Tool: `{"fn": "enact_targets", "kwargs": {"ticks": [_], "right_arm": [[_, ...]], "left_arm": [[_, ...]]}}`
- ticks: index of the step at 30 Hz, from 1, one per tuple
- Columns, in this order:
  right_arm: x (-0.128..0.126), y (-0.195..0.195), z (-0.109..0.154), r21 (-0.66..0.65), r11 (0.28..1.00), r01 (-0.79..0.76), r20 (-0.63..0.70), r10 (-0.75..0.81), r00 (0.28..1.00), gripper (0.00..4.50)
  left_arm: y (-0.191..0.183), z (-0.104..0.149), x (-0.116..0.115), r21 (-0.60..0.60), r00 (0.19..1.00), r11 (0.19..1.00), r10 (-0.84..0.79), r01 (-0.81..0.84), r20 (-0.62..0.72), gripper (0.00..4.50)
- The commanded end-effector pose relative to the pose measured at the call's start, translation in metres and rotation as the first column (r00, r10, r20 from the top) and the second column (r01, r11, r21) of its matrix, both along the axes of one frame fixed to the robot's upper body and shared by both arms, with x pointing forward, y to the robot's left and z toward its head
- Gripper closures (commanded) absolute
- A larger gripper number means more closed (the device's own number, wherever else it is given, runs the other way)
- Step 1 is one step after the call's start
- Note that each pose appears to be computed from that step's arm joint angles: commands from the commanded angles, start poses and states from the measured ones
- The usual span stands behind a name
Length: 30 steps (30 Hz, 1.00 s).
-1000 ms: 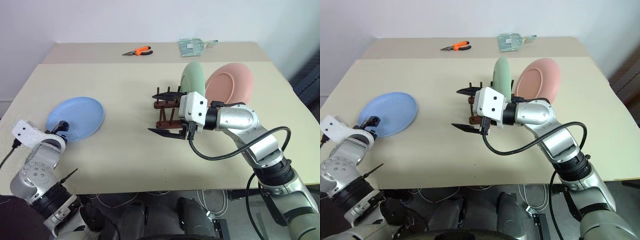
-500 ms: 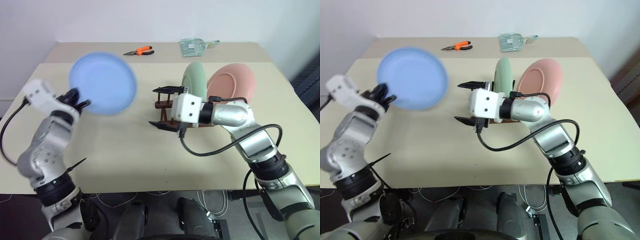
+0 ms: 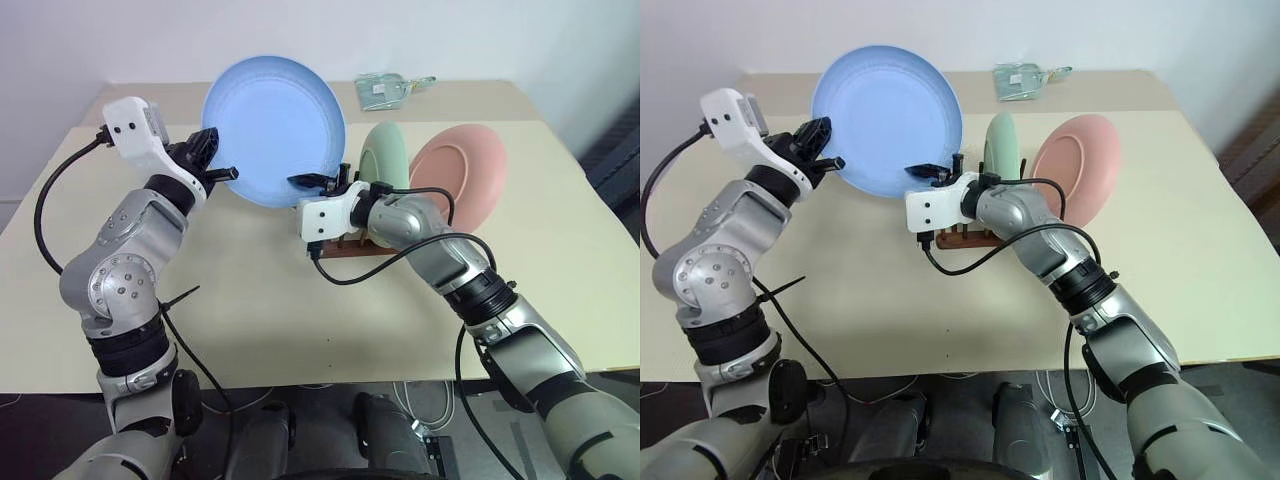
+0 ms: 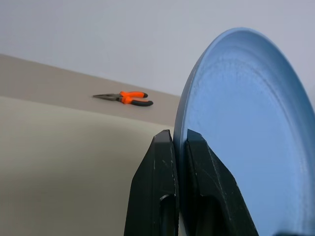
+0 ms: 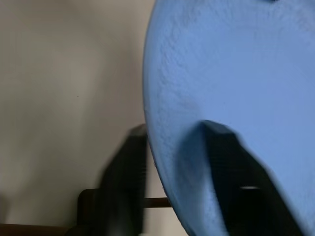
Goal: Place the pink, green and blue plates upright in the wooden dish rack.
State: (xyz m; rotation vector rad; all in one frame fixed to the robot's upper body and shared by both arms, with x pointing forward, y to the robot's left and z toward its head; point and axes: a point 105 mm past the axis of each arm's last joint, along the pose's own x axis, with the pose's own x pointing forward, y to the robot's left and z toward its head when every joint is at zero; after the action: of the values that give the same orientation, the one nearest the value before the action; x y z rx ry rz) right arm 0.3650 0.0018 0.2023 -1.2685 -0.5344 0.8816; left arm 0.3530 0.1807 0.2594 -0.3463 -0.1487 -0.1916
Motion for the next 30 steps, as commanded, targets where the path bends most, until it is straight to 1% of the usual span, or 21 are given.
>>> {"fn": "enact_targets", "kwargs": {"ticks": [1, 3, 5, 7, 8, 10, 12, 13, 14, 15, 16, 17, 19, 20, 22, 23, 25, 28, 30], "right_arm": [[-0.003, 0.003, 0.013, 0.02, 1.0, -0.024, 0.059, 0.023, 0.998, 4.49], [-0.004, 0.002, 0.015, 0.017, 0.999, -0.028, 0.085, 0.026, 0.996, 4.5], [-0.007, 0.003, 0.017, 0.023, 0.999, -0.043, 0.106, 0.041, 0.994, 4.5], [-0.012, 0.004, 0.022, 0.052, 0.996, -0.066, 0.114, 0.059, 0.992, 4.5], [-0.015, 0.004, 0.028, 0.088, 0.993, -0.084, 0.116, 0.073, 0.991, 4.5], [-0.021, 0.003, 0.041, 0.192, 0.975, -0.111, 0.1, 0.093, 0.991, 4.5], [-0.026, -0.001, 0.056, 0.326, 0.937, -0.124, 0.058, 0.111, 0.992, 4.5], [-0.035, -0.005, 0.07, 0.482, 0.866, -0.134, -0.026, 0.167, 0.986, 4.5], [-0.045, -0.01, 0.081, 0.612, 0.78, -0.132, -0.104, 0.244, 0.964, 4.5], [-0.052, -0.014, 0.086, 0.683, 0.719, -0.126, -0.152, 0.309, 0.939, 4.5], [-0.058, -0.018, 0.09, 0.745, 0.66, -0.101, -0.204, 0.369, 0.907, 4.5], [-0.062, -0.021, 0.091, 0.77, 0.633, -0.079, -0.235, 0.397, 0.887, 4.5], [-0.07, -0.032, 0.094, 0.864, 0.502, 0.031, -0.323, 0.507, 0.8, 4.5], [-0.073, -0.036, 0.093, 0.894, 0.437, 0.102, -0.358, 0.557, 0.749, 4.5], [-0.076, -0.04, 0.092, 0.907, 0.376, 0.19, -0.397, 0.611, 0.685, 4.5], [-0.077, -0.041, 0.09, 0.907, 0.349, 0.234, -0.412, 0.63, 0.659, 4.5], [-0.076, -0.043, 0.087, 0.899, 0.313, 0.306, -0.438, 0.652, 0.619, 4.5], [-0.071, -0.047, 0.082, 0.879, 0.271, 0.392, -0.465, 0.668, 0.581, 4.5], [-0.069, -0.047, 0.079, 0.866, 0.267, 0.423, -0.482, 0.668, 0.567, 4.5]], "left_arm": [[-0.004, 0.017, -0.01, -0.062, 0.996, 0.997, -0.046, 0.051, 0.073, 4.16], [0.001, 0.025, -0.012, -0.129, 0.992, 0.99, -0.038, 0.053, 0.118, 3.52], [0.019, 0.041, -0.014, -0.244, 0.982, 0.97, 0.04, 0.007, 0.184, 2.58], [0.049, 0.056, -0.016, -0.355, 0.958, 0.932, 0.16, -0.067, 0.238, 1.51], [0.063, 0.06, -0.018, -0.365, 0.943, 0.924, 0.214, -0.111, 0.256, 0.97], [0.08, 0.066, -0.022, -0.307, 0.914, 0.932, 0.283, -0.191, 0.29, 0.97], [0.092, 0.065, -0.024, -0.238, 0.896, 0.939, 0.318, -0.25, 0.312, 0.97], [0.094, 0.053, -0.023, -0.093, 0.895, 0.949, 0.316, -0.303, 0.315, 0.97], [0.092, 0.037, -0.021, 0.048, 0.909, 0.947, 0.289, -0.317, 0.301, 0.97], [0.089, 0.025, -0.019, 0.147, 0.921, 0.939, 0.262, -0.313, 0.287, 0.97], [0.083, 0.012, -0.019, 0.229, 0.937, 0.931, 0.22, -0.284, 0.271, 0.97], [0.079, 0.005, -0.019, 0.263, 0.944, 0.928, 0.194, -0.264, 0.265, 0.97], [0.058, -0.03, -0.019, 0.344, 0.976, 0.926, 0.091, -0.155, 0.195, 0.97], [0.042, -0.049, -0.023, 0.385, 0.988, 0.92, 0.018, -0.077, 0.155, 0.97], [0.024, -0.071, -0.029, 0.428, 0.992, 0.904, -0.072, 0.02, 0.104, 0.97], [0.011, -0.085, -0.034, 0.456, 0.987, 0.884, -0.146, 0.101, 0.063, 0.97], [-0.008, -0.104, -0.043, 0.478, 0.966, 0.849, -0.258, 0.226, 0.001, 0.97], [-0.03, -0.118, -0.055, 0.463, 0.92, 0.806, -0.386, 0.369, -0.061, 0.97], [-0.04, -0.123, -0.062, 0.46, 0.889, 0.772, -0.449, 0.438, -0.092, 0.97]]}}
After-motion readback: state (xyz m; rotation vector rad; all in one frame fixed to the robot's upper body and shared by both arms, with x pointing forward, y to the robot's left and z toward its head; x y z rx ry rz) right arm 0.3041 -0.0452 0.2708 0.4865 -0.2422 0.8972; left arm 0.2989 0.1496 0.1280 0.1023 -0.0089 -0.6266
